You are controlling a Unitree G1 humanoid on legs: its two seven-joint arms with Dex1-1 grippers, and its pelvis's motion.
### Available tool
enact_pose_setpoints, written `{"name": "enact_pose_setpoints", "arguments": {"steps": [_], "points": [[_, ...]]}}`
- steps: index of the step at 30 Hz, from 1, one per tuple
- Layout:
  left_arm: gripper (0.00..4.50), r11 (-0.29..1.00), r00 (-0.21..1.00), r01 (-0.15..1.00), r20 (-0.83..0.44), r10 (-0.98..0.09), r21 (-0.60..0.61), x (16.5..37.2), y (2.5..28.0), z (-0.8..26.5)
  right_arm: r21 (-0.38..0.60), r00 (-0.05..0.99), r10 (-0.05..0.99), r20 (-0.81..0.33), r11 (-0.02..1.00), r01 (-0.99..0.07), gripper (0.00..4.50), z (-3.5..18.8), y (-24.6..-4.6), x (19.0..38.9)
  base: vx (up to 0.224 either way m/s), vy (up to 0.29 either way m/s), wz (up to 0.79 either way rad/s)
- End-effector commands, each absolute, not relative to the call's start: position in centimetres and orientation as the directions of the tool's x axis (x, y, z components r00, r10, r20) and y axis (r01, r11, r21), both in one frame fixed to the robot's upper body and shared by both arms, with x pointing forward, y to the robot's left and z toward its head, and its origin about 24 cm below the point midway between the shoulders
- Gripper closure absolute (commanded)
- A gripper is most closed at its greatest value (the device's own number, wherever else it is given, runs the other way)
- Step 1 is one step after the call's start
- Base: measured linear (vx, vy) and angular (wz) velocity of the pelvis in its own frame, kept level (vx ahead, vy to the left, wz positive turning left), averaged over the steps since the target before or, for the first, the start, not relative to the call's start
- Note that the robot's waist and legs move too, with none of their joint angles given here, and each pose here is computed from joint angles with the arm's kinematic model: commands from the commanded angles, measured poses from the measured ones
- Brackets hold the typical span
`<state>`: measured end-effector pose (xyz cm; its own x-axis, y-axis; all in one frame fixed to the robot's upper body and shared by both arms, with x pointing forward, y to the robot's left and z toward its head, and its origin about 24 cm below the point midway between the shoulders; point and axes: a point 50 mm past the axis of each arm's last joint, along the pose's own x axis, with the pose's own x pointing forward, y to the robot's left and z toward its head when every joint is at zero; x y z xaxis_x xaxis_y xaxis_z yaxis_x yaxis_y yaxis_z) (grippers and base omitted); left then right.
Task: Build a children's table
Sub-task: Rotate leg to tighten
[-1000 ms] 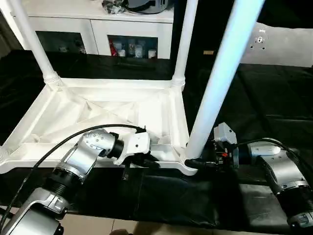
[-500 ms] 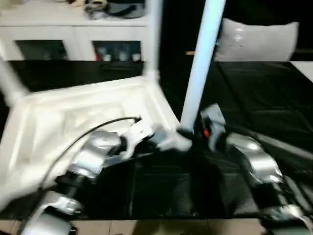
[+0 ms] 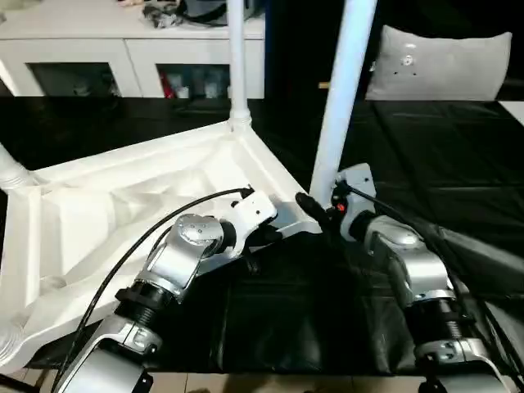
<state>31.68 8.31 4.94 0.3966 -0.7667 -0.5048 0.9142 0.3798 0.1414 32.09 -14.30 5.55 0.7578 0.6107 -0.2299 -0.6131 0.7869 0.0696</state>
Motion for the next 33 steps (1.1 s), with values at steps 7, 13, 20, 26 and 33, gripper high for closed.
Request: {"name": "enact_pose_setpoints", "arguments": {"steps": [7,13,20,26,33], "points": [[4.5,0.234,0.286,0.958,-0.537,-0.793,0.165,31.4,9.7,5.0,0.018,0.651,0.726,-0.223,0.671,-0.742,0.13,6.0,-16.3,30.7,0.0,0.0,0.0],[4.5,0.097,0.173,0.982,-0.567,-0.805,0.161,30.8,10.7,4.6,0.02,0.519,0.813,-0.264,0.543,-0.84,0.05,7.1,-18.3,29.7,0.0,0.0,0.0],[4.5,-0.126,-0.024,0.982,-0.572,-0.82,0.139,29.5,11.1,4.9,0.015,0.311,0.901,-0.301,0.331,-0.943,0.31,8.3,-19.1,28.6,0.0,0.0,0.0],[4.5,-0.198,-0.076,0.969,-0.592,-0.802,0.144,29.1,11.2,4.8,0.06,0.219,0.927,-0.305,0.248,-0.967,0.79,8.4,-18.6,28.1,0.0,0.0,0.0],[4.5,-0.241,-0.124,0.962,-0.583,-0.803,0.128,28.7,11.4,4.8,0.112,0.132,0.938,-0.321,0.176,-0.978,1.44,7.8,-18.3,27.3,0.0,0.0,0.0]]}}
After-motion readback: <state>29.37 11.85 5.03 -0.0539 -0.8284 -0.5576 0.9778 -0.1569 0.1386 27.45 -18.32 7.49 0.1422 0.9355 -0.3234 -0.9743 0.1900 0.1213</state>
